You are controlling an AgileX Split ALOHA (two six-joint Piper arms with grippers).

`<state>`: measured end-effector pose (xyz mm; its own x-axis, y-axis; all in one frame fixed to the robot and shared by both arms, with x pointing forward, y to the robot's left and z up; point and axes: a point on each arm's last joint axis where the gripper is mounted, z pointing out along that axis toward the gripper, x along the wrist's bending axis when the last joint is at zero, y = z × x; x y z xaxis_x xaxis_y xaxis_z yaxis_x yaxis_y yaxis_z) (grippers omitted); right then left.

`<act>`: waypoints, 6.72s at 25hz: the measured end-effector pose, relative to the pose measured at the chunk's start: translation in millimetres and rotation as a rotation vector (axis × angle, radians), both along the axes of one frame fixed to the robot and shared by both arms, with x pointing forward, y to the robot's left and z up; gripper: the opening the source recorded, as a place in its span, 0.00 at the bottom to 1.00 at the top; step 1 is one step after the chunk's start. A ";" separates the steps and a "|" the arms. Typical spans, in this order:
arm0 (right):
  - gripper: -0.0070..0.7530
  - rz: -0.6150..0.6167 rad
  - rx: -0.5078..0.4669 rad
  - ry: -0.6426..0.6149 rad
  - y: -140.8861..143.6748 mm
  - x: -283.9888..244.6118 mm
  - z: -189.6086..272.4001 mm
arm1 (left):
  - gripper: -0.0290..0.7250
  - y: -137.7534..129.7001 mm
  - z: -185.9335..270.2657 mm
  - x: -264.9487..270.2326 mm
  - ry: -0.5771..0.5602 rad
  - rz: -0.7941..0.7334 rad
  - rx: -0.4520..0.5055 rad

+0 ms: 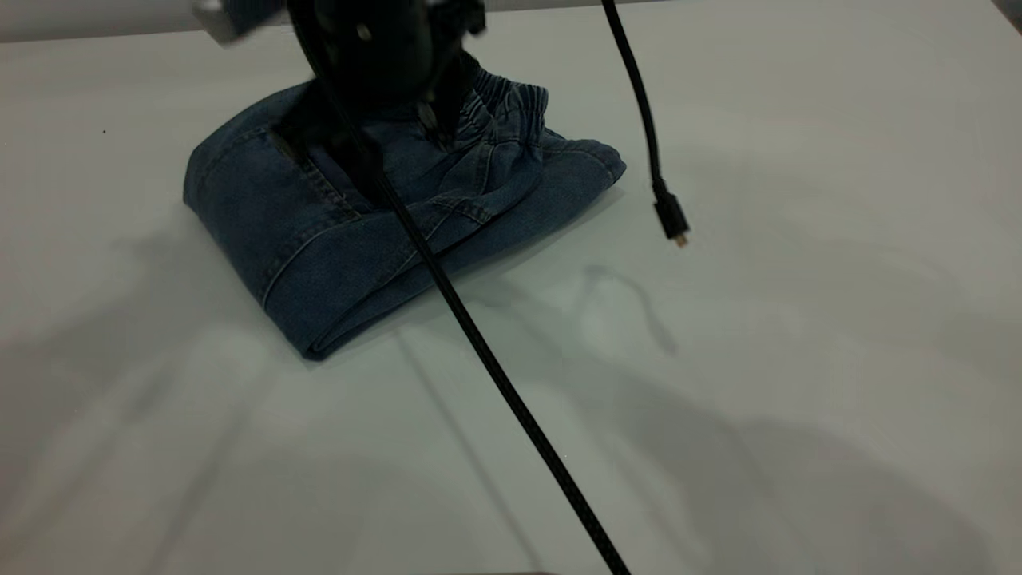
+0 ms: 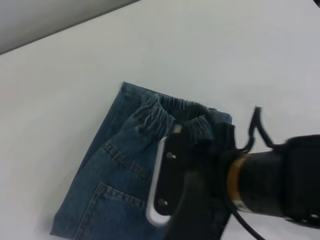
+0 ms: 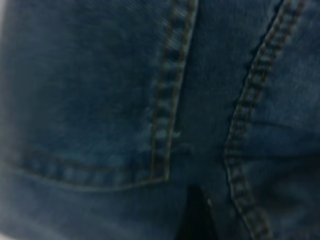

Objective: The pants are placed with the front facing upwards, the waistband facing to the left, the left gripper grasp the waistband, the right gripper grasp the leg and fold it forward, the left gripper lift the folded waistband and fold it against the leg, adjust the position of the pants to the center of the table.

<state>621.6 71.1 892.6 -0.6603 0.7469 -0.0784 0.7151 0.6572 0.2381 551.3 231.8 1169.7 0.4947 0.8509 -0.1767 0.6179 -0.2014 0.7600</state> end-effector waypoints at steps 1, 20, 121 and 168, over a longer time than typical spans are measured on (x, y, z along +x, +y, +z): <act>0.63 -0.006 0.007 0.006 -0.5 1.3 -4.1 | 0.79 -0.3 0.1 -0.2 0.001 -0.002 -0.004; 0.63 -0.663 0.027 0.171 -37.0 21.5 -40.7 | 0.79 -1.6 -0.5 -1.8 0.019 -0.015 -0.012; 0.63 -0.354 0.447 -0.274 -24.2 33.4 171.6 | 0.79 -2.3 -2.5 -4.7 0.041 -0.051 0.007; 0.63 -0.041 0.329 -0.295 -215.4 -198.1 330.7 | 0.79 30.7 62.5 -210.4 -0.224 0.031 0.127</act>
<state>423.5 -144.3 1223.3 -0.6150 0.7885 -0.0125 0.6091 0.4850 0.6275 340.9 262.5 1232.2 0.4827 0.8747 0.0437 0.4443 -0.2876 0.8484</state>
